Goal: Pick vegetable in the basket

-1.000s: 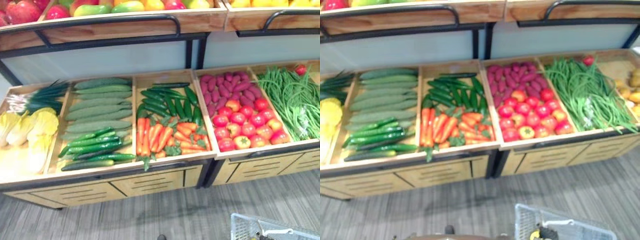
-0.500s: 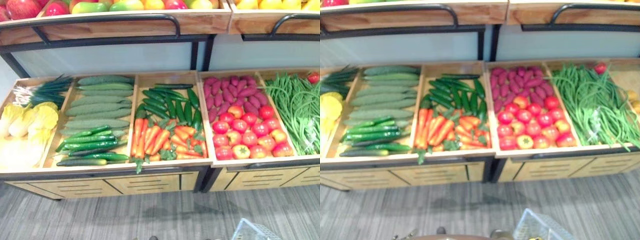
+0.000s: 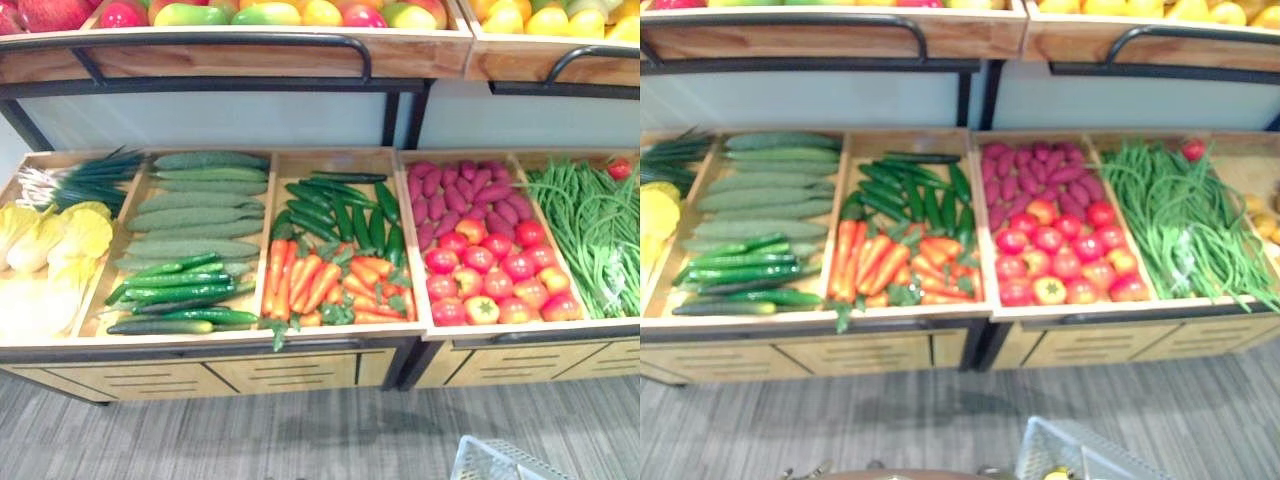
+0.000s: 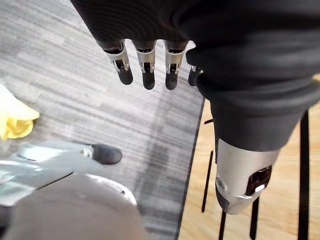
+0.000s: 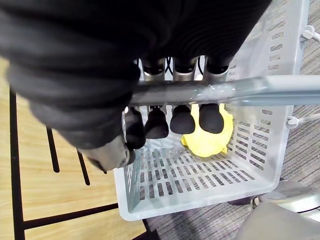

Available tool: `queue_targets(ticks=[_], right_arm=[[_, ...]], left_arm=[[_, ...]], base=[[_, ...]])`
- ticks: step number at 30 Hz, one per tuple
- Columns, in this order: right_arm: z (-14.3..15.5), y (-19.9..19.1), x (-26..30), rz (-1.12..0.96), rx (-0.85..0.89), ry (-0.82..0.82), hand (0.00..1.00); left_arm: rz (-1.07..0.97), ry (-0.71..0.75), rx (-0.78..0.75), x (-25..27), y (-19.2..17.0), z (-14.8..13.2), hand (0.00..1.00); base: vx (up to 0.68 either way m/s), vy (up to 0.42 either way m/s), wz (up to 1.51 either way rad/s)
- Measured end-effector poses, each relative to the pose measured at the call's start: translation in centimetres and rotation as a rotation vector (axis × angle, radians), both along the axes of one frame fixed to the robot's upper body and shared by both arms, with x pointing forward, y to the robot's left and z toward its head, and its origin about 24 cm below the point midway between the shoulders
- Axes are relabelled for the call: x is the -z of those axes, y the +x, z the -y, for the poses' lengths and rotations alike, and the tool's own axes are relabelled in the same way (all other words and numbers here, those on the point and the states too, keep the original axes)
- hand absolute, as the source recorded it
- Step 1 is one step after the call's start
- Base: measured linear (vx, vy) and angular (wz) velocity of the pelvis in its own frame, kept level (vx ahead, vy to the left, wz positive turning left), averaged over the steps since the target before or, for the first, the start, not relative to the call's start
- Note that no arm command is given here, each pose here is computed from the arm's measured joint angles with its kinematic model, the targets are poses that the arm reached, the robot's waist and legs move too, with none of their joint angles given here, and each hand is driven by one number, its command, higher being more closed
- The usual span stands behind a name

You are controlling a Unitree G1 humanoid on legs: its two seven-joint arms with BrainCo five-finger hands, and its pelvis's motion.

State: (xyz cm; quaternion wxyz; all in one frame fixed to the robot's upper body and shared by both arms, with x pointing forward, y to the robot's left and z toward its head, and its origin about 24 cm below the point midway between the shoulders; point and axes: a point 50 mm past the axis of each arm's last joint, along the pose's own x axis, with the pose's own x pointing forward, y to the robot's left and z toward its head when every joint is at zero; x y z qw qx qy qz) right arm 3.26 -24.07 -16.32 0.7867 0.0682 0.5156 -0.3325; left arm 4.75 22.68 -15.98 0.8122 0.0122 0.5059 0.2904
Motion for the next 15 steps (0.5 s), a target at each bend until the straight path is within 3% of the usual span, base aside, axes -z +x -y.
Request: queue_targets(ticks=[5, 15], right_arm=[[-0.1, -0.4, -0.1, -0.006, -0.022, -0.031, 1.00], [-0.5, -0.5, -0.1, -0.018, -0.080, -0.047, 1.00]], left_arm=[[0.054, 0.205, 0.005, -1.3, 1.9, -0.1, 0.00], [0.228, 0.409, 0.094, -4.6, 5.0, -0.5, 0.00]], base=[[-0.05, 0.013, 0.02], [0.02, 0.009, 0.00]])
